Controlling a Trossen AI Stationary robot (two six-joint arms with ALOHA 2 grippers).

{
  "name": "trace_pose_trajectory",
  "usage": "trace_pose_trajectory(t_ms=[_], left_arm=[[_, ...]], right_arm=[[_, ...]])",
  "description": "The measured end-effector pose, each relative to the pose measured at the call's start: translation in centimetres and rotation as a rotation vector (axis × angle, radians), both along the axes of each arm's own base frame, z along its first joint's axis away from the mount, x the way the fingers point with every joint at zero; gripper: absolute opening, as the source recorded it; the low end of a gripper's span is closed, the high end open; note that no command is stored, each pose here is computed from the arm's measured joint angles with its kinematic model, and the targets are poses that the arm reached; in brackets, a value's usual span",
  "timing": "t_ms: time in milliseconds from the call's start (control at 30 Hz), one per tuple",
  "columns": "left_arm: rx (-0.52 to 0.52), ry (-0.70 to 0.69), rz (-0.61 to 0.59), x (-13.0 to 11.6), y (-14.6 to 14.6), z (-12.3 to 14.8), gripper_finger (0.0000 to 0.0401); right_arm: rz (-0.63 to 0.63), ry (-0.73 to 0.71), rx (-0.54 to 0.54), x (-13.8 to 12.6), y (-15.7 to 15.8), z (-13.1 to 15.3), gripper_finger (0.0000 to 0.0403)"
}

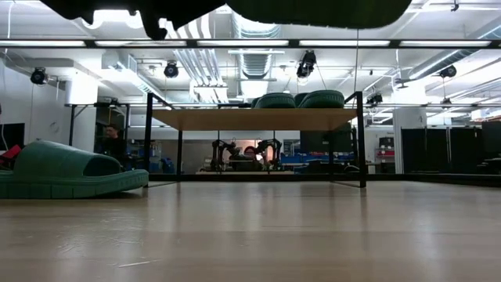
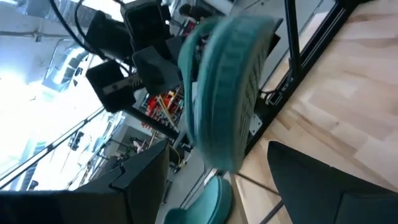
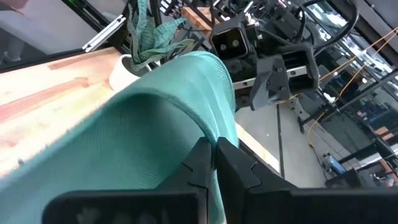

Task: Pick and place slides into the shelf
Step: Put the green slide on the shelf

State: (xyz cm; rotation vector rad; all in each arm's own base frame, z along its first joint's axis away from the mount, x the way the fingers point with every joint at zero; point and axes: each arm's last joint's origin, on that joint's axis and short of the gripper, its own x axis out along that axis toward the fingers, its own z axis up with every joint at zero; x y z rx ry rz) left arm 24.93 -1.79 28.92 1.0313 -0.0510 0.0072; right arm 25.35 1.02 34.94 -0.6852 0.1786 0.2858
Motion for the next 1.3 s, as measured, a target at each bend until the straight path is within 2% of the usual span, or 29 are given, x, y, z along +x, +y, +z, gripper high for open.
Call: trace_pose_trajectory(t_ms=[200,433,600,700,800,1067,1300], left_arm=[[-0.005,0.002,-0.072,0.6,-0.3,0.3,0.0257],[-0.056,-0.006,-0.108,1.4,-0.4,1.0,0.0256],[-0.076,0.005,-0.141,2.3,-0.6,1.1,0.0244],[-0.078,0.01,-0.141,2.6,-0.6,1.0,0.0219],[-0.078,0.013,-0.141,2.6,-0.6,1.0,0.0177],[-0.076,0.007,-0.161,2.3,-0.7,1.3,0.0021],[-0.078,-0.009,-0.151,2.1,-0.6,1.6,0.0017]], right_arm=[[0.0,0.002,-0.001,0.0,0.0,-0.1,0.0008],[0.0,0.002,-0.002,0.0,0.0,-0.1,0.0008],[0.003,-0.003,-0.013,0.0,0.0,-0.1,0.0008],[0.003,-0.003,-0.018,0.0,0.0,-0.1,0.0008],[-0.017,-0.003,-0.025,0.0,-0.1,-0.1,0.0008],[-0.032,-0.007,-0.03,0.0,-0.1,0.0,0.0008],[-0.065,-0.022,-0.047,0.0,-0.2,0.1,0.0012]])
